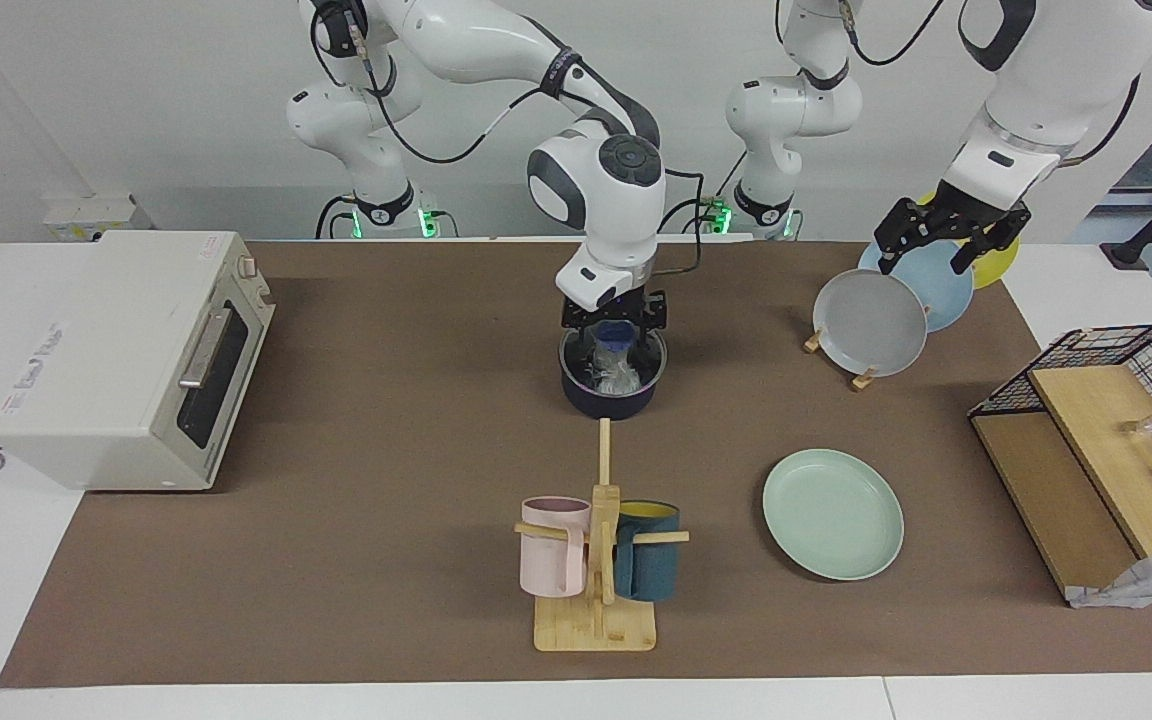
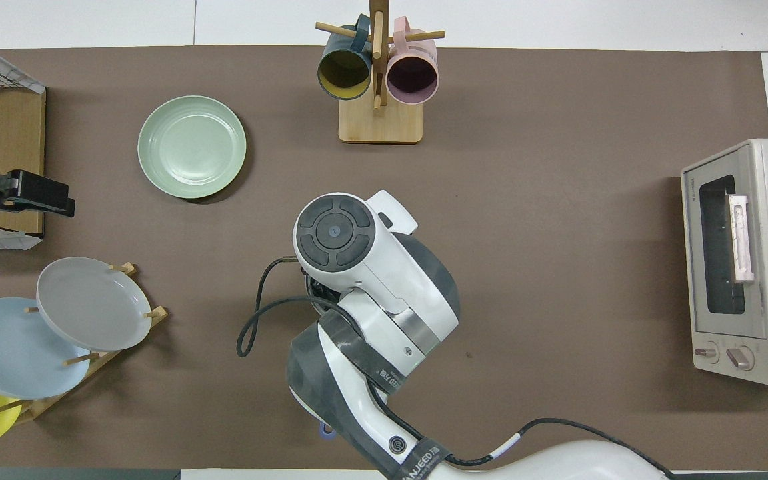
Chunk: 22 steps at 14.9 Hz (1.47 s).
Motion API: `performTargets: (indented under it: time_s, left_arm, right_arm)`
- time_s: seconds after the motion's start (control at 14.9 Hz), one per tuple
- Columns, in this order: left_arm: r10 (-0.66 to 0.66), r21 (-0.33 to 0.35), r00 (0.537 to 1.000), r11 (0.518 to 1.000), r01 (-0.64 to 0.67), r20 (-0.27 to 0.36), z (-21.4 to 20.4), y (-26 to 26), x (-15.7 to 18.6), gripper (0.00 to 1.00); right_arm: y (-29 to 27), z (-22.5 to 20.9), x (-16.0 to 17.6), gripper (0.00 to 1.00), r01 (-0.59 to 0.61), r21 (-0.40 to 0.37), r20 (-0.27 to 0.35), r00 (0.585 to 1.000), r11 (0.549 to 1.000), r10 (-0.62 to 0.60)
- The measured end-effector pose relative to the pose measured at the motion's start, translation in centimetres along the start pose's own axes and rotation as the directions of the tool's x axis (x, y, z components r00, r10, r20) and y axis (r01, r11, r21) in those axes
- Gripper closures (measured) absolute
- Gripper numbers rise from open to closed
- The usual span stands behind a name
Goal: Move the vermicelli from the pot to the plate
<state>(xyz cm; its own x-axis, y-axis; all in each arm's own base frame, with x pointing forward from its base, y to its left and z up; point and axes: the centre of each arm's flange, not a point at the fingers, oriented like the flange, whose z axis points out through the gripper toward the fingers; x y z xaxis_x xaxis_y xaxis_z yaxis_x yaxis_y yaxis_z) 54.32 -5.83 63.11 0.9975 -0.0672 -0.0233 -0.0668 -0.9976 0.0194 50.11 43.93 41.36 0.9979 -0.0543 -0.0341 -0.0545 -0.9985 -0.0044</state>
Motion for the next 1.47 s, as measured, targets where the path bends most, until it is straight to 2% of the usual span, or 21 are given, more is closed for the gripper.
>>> performTargets:
  time_s: [0.94, 1.21, 1.34, 1.41, 1.47]
  left_arm:
    - [0.000, 0.000, 1.000, 1.000, 0.000, -0.007, -0.06, 0.00, 0.07, 0.00]
    - [0.000, 0.000, 1.000, 1.000, 0.000, -0.007, -0.06, 0.00, 0.08, 0.00]
    - [0.000, 0.000, 1.000, 1.000, 0.000, -0.009, -0.08, 0.00, 0.10, 0.00]
    - [0.000, 0.000, 1.000, 1.000, 0.000, -0.010, -0.09, 0.00, 0.11, 0.00]
    - [0.000, 0.000, 1.000, 1.000, 0.000, -0.010, -0.09, 0.01, 0.11, 0.00]
  right_arm:
    - [-0.03, 0.88, -0.80, 0.05, 0.010, -0.005, 0.003, 1.000, 1.000, -0.010]
    - [-0.02, 0.87, -0.81, 0.12, 0.010, -0.005, 0.003, 1.000, 1.000, -0.010]
    - [-0.02, 0.83, -0.81, 0.25, 0.010, -0.005, 0.002, 1.000, 1.000, -0.010]
    - [-0.02, 0.80, -0.82, 0.26, 0.011, -0.004, 0.002, 1.000, 1.000, -0.011]
    - [-0.05, 0.68, -0.84, 0.33, 0.011, -0.002, 0.000, 1.000, 1.000, -0.011]
